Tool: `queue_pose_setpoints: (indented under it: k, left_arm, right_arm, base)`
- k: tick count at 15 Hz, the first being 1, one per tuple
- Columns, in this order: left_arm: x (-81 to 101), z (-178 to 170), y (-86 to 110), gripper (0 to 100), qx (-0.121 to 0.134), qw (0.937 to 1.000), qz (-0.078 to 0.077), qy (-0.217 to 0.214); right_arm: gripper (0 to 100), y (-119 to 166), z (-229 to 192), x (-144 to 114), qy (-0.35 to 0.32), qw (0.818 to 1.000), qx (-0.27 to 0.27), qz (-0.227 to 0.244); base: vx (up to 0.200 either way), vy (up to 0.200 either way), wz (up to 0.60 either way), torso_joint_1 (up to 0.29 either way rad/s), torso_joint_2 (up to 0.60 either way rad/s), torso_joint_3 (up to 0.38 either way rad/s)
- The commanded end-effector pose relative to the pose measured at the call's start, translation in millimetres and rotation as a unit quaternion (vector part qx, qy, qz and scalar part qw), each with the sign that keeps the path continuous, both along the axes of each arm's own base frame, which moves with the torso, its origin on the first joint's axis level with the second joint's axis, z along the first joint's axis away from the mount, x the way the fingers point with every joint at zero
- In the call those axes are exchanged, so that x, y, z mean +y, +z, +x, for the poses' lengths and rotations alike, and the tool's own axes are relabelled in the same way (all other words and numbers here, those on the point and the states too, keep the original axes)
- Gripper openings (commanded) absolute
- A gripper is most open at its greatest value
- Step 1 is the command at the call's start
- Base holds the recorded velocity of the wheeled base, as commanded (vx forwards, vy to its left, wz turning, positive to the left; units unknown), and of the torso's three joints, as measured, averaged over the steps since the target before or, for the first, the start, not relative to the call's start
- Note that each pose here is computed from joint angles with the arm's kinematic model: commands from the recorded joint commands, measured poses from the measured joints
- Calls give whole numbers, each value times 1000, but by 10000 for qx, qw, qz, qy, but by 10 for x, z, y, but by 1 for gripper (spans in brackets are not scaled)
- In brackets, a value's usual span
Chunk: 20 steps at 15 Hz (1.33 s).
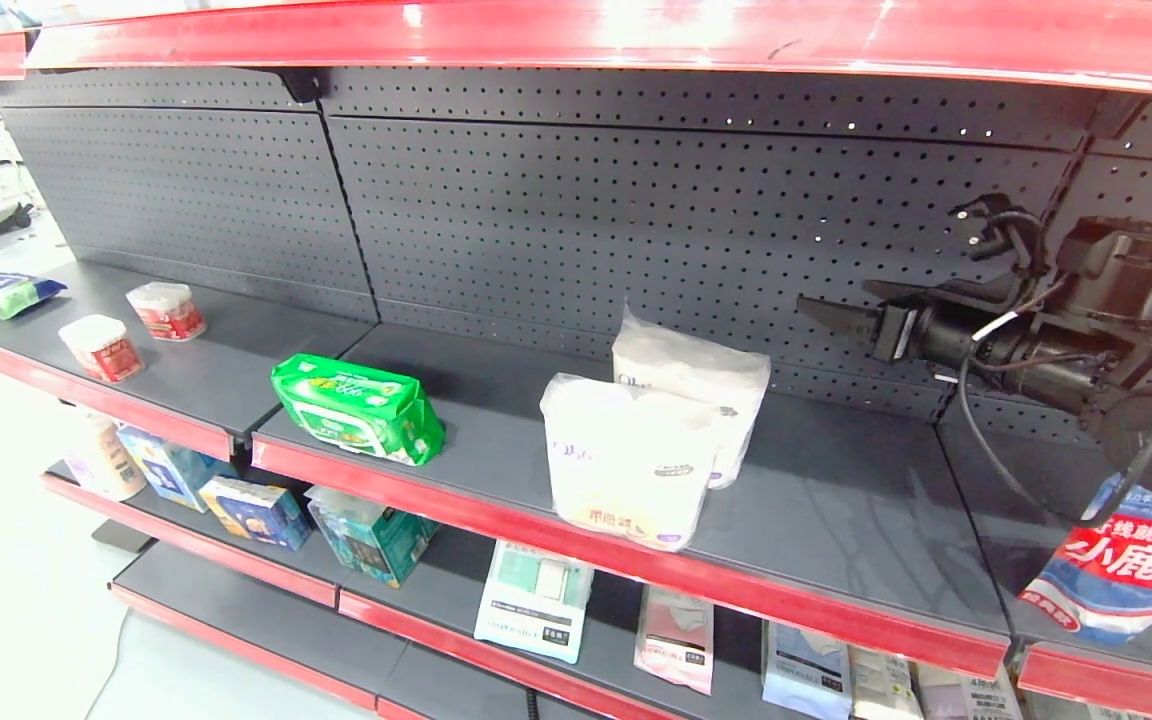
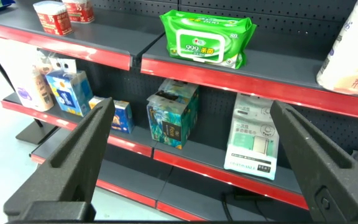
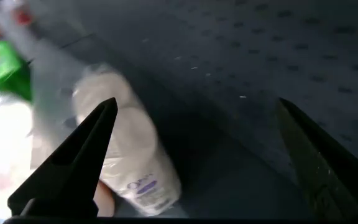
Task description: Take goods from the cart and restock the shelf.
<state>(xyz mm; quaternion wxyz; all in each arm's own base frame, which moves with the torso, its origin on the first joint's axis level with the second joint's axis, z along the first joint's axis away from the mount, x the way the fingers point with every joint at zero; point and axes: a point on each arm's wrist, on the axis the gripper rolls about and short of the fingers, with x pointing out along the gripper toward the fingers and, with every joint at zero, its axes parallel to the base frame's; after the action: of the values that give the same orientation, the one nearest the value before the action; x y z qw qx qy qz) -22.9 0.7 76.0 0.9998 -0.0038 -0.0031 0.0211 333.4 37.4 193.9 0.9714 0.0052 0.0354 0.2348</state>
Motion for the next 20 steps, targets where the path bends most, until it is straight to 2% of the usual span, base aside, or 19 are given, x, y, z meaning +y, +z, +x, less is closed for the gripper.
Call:
queue_pose_setpoints:
  k: [1,4,7,10,14,18,20]
  left_arm:
    - [0,0,1,100,-1,10000,-1,12]
    - [0,0,1,100,-1,10000,-1,12]
    - [0,0,1,100,-1,10000,-1,4]
    - [0,0,1,100,-1,10000,-1,4]
    - [0,0,1,100,-1,10000,-1,4]
    - [0,0,1,100,-1,10000,-1,12]
    - [0,0,1,100,-1,10000,-1,12]
  right_arm:
    - [100,188,-252,-44,-385,9990,-159,186]
    - [100,164,-565,-100,-811,9960,5,369]
    - [100,291,-836,-181,-1271,9902,-206,537]
    - [100,203,-1403,-265,-1466,9874,-244,546]
    - [100,-59,-2176,-308,-1471,9866,-431,563]
    - [100,-414,-2934,-362,-1885,9803,-336,491]
    - [100,-614,-3181,-348,-1845,9816,-225,431]
  base:
    - [0,0,0,0,0,0]
    - [0,0,0,0,0,0]
    - [0,0,0,0,0,0]
    - [0,0,0,0,0,0]
    - [0,0,0,0,0,0]
    - [0,0,0,0,0,0]
    - [0,0,0,0,0,0]
